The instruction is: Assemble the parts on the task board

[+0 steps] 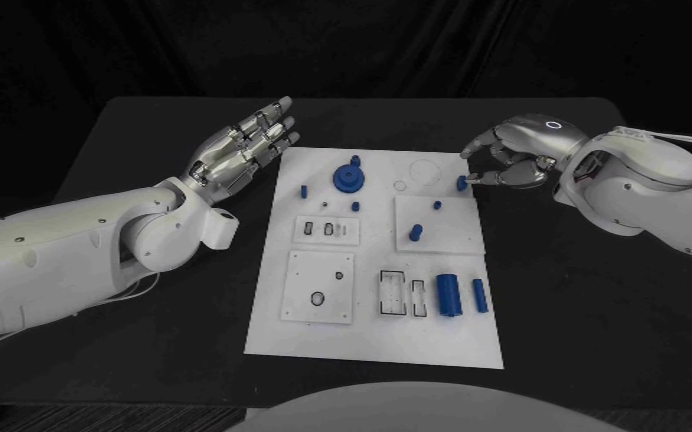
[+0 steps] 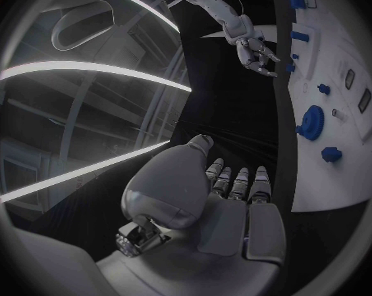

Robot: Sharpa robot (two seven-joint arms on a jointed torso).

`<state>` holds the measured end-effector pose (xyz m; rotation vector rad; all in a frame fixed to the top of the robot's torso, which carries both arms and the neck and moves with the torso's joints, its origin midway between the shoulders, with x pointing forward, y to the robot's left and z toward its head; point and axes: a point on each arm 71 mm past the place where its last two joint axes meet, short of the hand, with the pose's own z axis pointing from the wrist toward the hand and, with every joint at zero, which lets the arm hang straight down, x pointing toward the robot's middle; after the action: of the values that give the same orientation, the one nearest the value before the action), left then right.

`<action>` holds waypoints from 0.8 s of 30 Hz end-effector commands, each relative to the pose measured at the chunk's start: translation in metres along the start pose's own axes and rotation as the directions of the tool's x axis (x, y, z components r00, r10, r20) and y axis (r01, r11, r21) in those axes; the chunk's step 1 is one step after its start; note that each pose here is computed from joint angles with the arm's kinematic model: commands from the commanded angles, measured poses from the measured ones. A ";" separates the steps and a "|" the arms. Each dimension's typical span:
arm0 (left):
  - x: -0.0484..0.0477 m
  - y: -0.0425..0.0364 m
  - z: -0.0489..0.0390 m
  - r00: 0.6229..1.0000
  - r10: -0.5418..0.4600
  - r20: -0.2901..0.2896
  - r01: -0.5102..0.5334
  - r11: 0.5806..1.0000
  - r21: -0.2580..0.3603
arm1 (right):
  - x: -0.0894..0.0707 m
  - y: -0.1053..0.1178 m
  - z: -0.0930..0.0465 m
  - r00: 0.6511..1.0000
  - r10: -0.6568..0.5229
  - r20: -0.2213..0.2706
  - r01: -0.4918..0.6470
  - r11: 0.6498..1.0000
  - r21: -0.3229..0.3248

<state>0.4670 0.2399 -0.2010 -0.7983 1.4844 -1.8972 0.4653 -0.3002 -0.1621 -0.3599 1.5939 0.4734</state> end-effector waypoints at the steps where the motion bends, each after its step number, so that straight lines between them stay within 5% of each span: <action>1: 0.0013 -0.0041 0.0001 1.000 -0.007 -0.006 0.007 0.998 0.067 | 0.001 -0.004 0.000 1.000 0.004 0.024 -0.005 0.999 0.031; 24: 0.0022 -0.0033 0.0002 1.000 -0.012 -0.013 0.013 0.998 0.060 | 0.019 -0.005 0.006 1.000 0.012 -0.018 -0.011 0.998 0.054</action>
<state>0.4668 0.2395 -0.2015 -0.7988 1.4860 -1.8989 0.4706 -0.2983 -0.1803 -0.3351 1.6240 0.4557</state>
